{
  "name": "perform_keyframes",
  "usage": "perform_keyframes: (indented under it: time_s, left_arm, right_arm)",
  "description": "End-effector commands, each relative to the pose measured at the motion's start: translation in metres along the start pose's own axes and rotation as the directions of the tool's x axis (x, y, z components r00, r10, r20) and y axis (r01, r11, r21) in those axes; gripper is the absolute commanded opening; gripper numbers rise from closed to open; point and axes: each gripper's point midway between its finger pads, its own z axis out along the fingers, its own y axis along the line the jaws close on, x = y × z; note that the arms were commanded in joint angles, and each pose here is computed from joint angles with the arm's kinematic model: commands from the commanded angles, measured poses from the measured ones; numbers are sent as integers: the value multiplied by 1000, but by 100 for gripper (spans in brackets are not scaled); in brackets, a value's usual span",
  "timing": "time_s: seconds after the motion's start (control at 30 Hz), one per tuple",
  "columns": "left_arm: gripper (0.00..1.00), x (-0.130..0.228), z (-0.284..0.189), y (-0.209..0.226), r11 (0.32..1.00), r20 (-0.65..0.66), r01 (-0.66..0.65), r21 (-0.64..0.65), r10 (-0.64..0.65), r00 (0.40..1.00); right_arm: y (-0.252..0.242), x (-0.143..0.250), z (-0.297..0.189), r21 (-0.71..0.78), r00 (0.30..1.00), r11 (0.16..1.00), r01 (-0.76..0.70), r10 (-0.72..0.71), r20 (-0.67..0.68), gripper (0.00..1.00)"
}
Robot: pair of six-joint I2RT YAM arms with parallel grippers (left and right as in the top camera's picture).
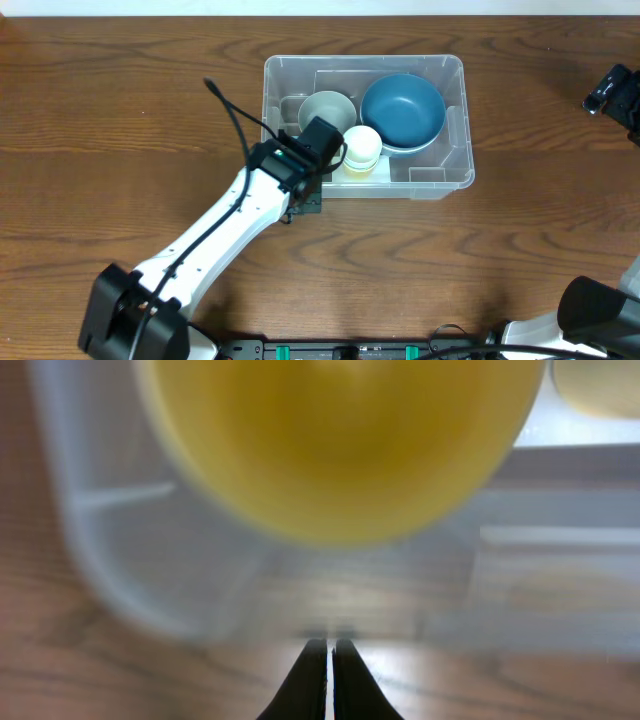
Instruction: Pack container
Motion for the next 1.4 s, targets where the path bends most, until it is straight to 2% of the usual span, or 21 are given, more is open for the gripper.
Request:
perform_keyframes:
  time_s: [0.0,0.13,0.23,0.33,0.37,0.53,0.6,0.7,0.73,0.9,1.07,1.17,1.37]
  left_arm:
    - [6,-9,-38,4,999,86,0,46,-4,996]
    - [8,-1,-72,16,996,148,9,89,-22,989]
    - [17,4,-98,25,991,215,15,135,-44,976]
    - [49,11,-124,35,983,283,19,185,-71,956]
    - [56,13,-132,38,980,303,19,200,-80,950]
    - [62,30,-172,57,959,414,10,282,-131,901]
    - [68,40,-185,69,957,463,-15,291,-127,877]
    - [88,54,-209,86,940,542,-22,339,-176,822]
    - [98,58,-216,90,934,563,-27,358,-192,804]
    - [98,84,-245,112,897,647,-59,439,-269,713]
    - [98,103,-257,130,895,715,-109,433,-267,646]
    - [98,105,-256,146,923,750,-84,375,-249,612]
    - [98,102,-249,186,984,805,41,175,-167,569]
  right_arm:
    - [1,0,-1,-5,1000,1000,8,-8,2,99]
    - [1,0,-1,-5,1000,1000,8,-8,2,99]
    - [1,0,-1,-5,1000,1000,8,-8,2,99]
    - [1,0,-1,-5,1000,1000,8,-8,2,99]
    - [1,0,-1,-5,1000,1000,8,-8,2,99]
    - [1,0,-1,-5,1000,1000,8,-8,2,99]
    - [1,0,-1,-5,1000,1000,8,-8,2,99]
    - [1,0,-1,-5,1000,1000,8,-8,2,99]
    - [1,0,-1,-5,1000,1000,8,-8,2,99]
    - [1,0,-1,-5,1000,1000,8,-8,2,99]
    - [1,0,-1,-5,1000,1000,8,-8,2,99]
    - [1,0,-1,-5,1000,1000,8,-8,2,99]
    - [1,0,-1,-5,1000,1000,8,-8,2,99]
